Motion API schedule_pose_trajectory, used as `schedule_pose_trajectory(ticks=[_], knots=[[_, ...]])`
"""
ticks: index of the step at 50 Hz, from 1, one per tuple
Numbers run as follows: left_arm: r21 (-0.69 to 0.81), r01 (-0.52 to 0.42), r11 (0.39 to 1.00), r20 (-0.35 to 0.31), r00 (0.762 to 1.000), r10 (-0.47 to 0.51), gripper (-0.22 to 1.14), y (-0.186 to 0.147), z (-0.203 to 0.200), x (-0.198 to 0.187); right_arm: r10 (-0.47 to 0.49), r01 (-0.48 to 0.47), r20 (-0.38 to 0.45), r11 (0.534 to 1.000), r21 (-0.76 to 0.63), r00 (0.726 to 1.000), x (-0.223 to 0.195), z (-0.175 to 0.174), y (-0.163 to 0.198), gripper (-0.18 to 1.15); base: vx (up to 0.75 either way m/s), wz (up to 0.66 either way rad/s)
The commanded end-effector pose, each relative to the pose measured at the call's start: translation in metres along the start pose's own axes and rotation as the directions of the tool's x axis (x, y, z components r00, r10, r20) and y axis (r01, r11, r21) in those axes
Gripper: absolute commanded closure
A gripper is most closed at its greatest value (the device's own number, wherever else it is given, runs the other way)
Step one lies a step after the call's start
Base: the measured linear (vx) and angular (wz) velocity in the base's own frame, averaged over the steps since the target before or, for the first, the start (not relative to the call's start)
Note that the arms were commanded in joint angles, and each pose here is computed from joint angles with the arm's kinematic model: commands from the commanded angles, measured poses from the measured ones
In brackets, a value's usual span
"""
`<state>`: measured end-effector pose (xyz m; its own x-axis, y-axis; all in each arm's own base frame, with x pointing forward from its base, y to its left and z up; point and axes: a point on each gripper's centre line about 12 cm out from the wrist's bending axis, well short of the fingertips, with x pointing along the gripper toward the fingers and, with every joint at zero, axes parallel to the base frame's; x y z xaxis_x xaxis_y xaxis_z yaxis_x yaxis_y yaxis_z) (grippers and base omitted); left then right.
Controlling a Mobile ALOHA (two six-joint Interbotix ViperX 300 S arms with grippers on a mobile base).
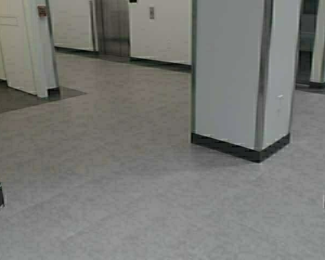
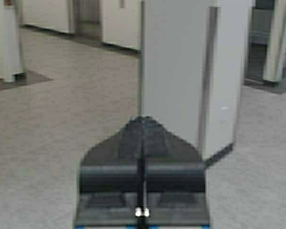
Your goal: Navigate to elevator, push the call button, then enter the elevator
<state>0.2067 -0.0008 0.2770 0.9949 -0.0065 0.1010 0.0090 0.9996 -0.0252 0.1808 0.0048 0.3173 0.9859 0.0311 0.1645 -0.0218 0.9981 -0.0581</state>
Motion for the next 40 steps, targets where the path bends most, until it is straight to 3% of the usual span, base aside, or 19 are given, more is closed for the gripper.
schedule_pose_trajectory(ticks=[1, 10, 21, 32, 40], knots=[[0.014, 0.002, 1.000, 0.003, 1.000, -0.002, 0.89, -0.001, 0.012, 0.017, 0.019, -0.019, 0.004, 0.999, -0.032, 1.000, 0.009, 0.008, 0.003, 0.92, 0.66, 0.45], [0.020, 0.010, 1.000, -0.074, 0.997, -0.009, 0.89, -0.001, -0.009, 0.029, 0.030, -0.033, -0.048, 0.998, -0.054, 0.998, 0.018, -0.006, 0.005, 0.92, 0.67, 0.42], [0.016, 0.016, 1.000, -0.034, 0.999, -0.016, 0.89, -0.002, -0.004, 0.026, 0.042, -0.040, -0.040, 0.998, 0.053, 0.998, 0.015, -0.016, 0.008, 0.92, 0.69, 0.27], [0.020, 0.098, 0.995, -0.033, 0.995, -0.097, 0.89, -0.020, -0.002, 0.028, 0.041, -0.040, -0.033, 0.998, 0.052, 0.999, 0.006, -0.021, 0.008, 0.92, 0.74, 0.22], [0.024, 0.109, 0.994, -0.028, 0.994, -0.108, 0.89, -0.023, -0.001, 0.030, 0.041, -0.040, -0.026, 0.998, 0.052, 0.999, 0.005, -0.020, 0.008, 0.92, 0.75, 0.17]])
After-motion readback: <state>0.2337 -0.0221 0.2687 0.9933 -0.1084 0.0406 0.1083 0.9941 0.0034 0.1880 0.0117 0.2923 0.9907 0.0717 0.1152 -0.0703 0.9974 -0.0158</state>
